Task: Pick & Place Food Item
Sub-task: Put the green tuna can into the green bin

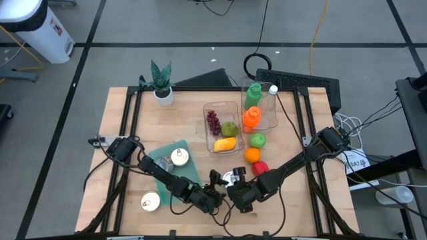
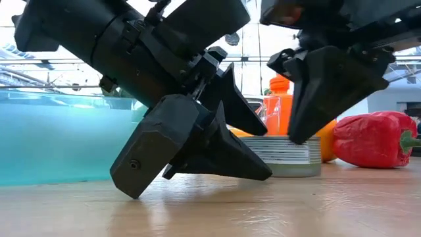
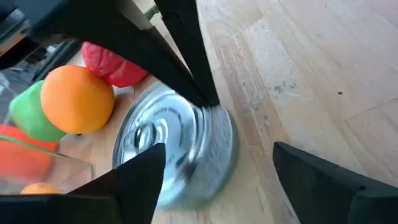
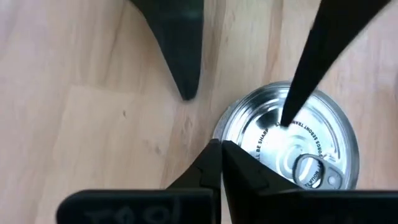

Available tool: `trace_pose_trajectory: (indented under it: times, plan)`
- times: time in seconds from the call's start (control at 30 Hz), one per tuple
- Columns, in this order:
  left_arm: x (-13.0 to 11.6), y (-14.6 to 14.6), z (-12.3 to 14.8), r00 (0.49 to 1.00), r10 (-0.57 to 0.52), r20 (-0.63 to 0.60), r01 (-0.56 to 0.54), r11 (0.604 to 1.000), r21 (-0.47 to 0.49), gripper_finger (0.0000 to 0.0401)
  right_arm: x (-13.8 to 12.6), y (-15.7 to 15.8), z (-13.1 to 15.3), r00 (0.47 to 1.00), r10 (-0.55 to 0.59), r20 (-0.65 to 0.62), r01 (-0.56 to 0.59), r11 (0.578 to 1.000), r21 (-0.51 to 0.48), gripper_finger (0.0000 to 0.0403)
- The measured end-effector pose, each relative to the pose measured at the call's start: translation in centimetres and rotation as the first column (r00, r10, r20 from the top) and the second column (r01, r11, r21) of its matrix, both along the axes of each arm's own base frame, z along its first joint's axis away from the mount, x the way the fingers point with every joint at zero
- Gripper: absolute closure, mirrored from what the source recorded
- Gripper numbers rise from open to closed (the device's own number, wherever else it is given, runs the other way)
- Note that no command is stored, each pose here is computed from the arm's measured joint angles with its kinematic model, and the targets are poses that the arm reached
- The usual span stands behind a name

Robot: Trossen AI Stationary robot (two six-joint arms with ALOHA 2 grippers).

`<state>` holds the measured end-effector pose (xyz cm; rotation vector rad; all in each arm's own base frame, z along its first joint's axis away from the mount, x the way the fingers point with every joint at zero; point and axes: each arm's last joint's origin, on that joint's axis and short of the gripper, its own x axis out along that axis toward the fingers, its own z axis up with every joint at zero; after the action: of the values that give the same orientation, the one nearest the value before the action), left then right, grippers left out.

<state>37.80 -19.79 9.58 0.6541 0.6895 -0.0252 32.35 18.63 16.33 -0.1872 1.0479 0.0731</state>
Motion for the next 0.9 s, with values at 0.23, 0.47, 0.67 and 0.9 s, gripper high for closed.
trace_pose_trajectory:
  times: [0.23,0.47,0.67,0.9]
  plan:
    - [0.2,0.5,0.0,1.000,0.018,0.002,-0.018,1.000,0.019,0.0058,0.1,-0.2,0.9,0.999,-0.003,0.037,0.003,1.000,0.009,0.0403]
    - [0.8,1.7,-0.4,0.999,0.034,-0.013,-0.033,0.999,0.040,0.0077,0.8,-0.2,1.5,0.996,-0.019,0.089,0.016,0.999,0.034,0.0403]
    - [1.3,2.9,-1.3,0.996,0.090,-0.022,-0.089,0.996,0.032,0.0114,1.7,0.3,3.6,0.990,0.000,0.143,-0.010,0.997,0.075,0.0402]
    - [1.4,3.5,-1.3,0.988,0.155,0.001,-0.155,0.987,0.038,0.0237,1.8,0.4,3.9,0.988,-0.006,0.154,-0.008,0.996,0.090,0.0402]
